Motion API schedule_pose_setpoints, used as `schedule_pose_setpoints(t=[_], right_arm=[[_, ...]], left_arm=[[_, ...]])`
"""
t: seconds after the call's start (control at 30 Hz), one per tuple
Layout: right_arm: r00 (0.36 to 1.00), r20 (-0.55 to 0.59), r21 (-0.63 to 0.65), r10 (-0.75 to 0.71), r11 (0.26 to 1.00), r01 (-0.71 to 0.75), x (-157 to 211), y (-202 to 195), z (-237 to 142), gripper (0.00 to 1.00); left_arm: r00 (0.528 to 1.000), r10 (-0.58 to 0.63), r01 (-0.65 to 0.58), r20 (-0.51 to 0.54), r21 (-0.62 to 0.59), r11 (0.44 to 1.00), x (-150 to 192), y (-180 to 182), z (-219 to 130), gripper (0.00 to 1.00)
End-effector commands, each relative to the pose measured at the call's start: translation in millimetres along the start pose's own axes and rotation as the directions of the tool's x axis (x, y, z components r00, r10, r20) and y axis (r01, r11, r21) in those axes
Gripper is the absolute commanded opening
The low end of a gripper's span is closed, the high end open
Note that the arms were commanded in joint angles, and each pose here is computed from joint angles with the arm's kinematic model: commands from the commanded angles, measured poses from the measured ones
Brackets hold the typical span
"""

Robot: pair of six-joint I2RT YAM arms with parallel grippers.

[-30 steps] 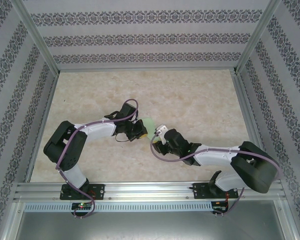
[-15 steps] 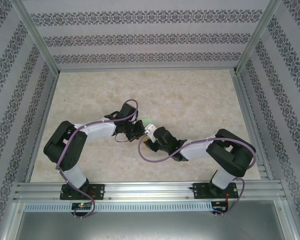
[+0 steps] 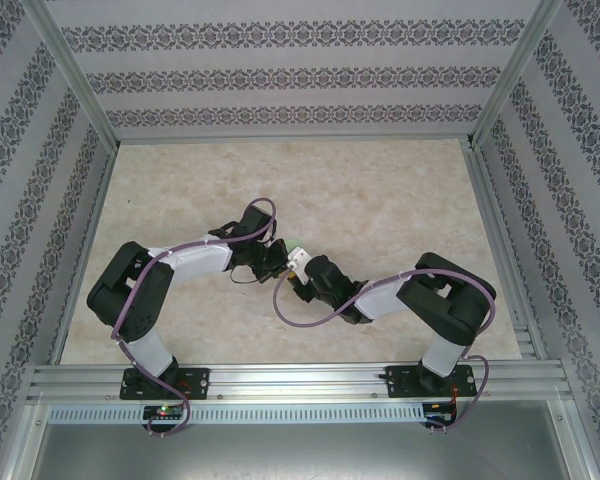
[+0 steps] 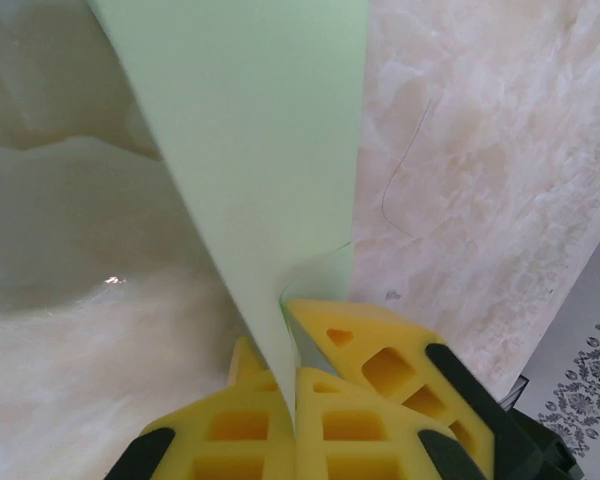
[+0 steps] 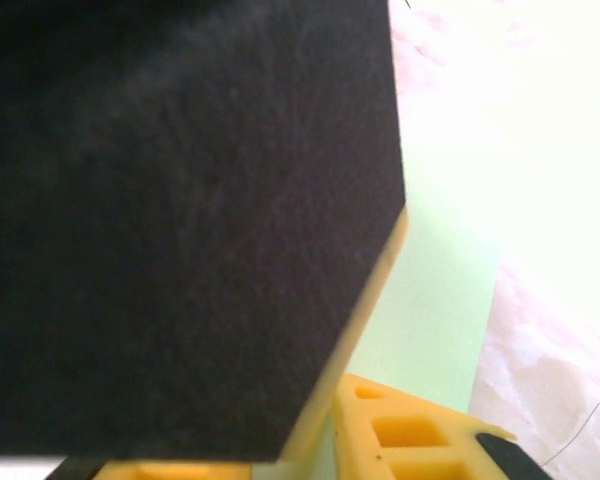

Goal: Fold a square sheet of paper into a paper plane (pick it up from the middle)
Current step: Fold the wing for the fifth time at the center of the table.

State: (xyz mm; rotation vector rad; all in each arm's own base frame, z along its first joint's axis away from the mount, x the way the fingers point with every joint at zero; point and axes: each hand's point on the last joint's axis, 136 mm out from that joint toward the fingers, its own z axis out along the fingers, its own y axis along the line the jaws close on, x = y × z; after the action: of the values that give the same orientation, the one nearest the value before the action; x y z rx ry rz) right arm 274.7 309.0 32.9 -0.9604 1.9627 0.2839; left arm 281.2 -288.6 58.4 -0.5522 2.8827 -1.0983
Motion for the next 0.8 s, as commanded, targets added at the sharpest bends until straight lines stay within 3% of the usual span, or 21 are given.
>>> schedule_pose_setpoints(t=[0.0, 0.17, 0.37, 0.77], right_arm=[[0.999, 0.041, 0.025, 0.006, 1.0, -0.007, -5.1, -3.0, -0.5, 0.2], [0.999, 0.035, 0.024, 0.02, 1.0, -0.02, -0.9, -4.4, -0.4, 0.11], [0.998, 0.04, -0.002, 0.048, 0.999, -0.048, 0.9, -3.3, -2.2, 0.07], [0.972, 0.028, -0.193, 0.233, 0.955, -0.223, -7.8, 8.3, 1.1, 0.0]], left_arm=[[1.0, -0.02, 0.02, 0.007, 0.014, 1.0, -1.7, -7.7, -9.2, 0.09], [0.999, -0.04, 0.04, 0.013, 0.034, 0.999, -6.2, -8.6, -16.3, 0.15], [0.997, -0.059, 0.057, 0.059, 0.035, 0.998, -21.0, -2.3, -36.7, 0.25], [0.984, -0.049, 0.045, 0.17, 0.025, 0.999, -44.3, 18.8, -70.7, 0.35]])
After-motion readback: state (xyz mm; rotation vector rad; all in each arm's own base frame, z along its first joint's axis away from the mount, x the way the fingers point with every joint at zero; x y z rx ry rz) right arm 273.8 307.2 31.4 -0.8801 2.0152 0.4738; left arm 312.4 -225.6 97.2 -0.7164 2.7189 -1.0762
